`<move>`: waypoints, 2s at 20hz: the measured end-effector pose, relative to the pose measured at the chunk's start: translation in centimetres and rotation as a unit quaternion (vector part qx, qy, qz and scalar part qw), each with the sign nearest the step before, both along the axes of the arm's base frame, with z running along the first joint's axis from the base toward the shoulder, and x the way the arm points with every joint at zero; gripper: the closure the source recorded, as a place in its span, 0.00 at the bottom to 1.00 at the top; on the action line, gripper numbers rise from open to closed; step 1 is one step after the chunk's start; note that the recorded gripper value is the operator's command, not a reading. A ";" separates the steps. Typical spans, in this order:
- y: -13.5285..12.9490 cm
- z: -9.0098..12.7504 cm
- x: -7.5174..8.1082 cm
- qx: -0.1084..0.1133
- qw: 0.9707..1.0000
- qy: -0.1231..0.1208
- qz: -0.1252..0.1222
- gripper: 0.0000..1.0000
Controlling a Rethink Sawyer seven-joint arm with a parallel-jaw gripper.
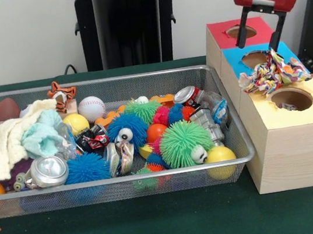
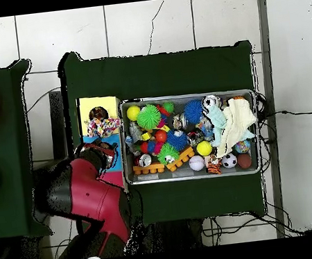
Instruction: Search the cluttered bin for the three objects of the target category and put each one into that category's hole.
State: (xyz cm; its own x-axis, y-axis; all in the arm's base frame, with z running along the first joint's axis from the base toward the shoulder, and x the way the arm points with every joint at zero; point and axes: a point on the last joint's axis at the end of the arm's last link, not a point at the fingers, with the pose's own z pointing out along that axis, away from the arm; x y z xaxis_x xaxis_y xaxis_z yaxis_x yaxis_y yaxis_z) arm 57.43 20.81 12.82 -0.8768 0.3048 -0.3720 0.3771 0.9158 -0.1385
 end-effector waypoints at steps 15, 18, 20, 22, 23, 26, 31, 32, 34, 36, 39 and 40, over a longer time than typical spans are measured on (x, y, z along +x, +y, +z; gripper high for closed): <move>-0.7 -1.8 1.8 -0.013 1.000 -0.013 0.003 0.00; -0.7 -2.2 1.8 -0.016 1.000 -0.014 0.004 0.00; -0.7 -2.3 1.8 -0.017 1.000 -0.013 0.004 0.00; -0.7 -2.5 1.9 -0.017 1.000 -0.012 0.005 0.00; -0.7 -2.6 1.9 -0.018 1.000 -0.012 0.005 0.00; -0.7 -2.7 1.9 -0.018 1.000 -0.011 0.006 0.00; -0.6 -2.6 2.2 -0.017 1.000 -0.014 0.006 0.00; -0.5 -2.5 2.3 -0.017 1.000 -0.015 0.005 0.00; -0.4 -2.4 2.6 -0.014 1.000 -0.019 0.004 0.00; -0.2 -2.2 2.9 -0.013 1.000 -0.022 0.003 0.00; 0.3 -1.7 3.9 -0.009 0.999 -0.033 0.003 0.00; 0.3 -1.5 4.1 -0.008 0.999 -0.035 0.003 0.00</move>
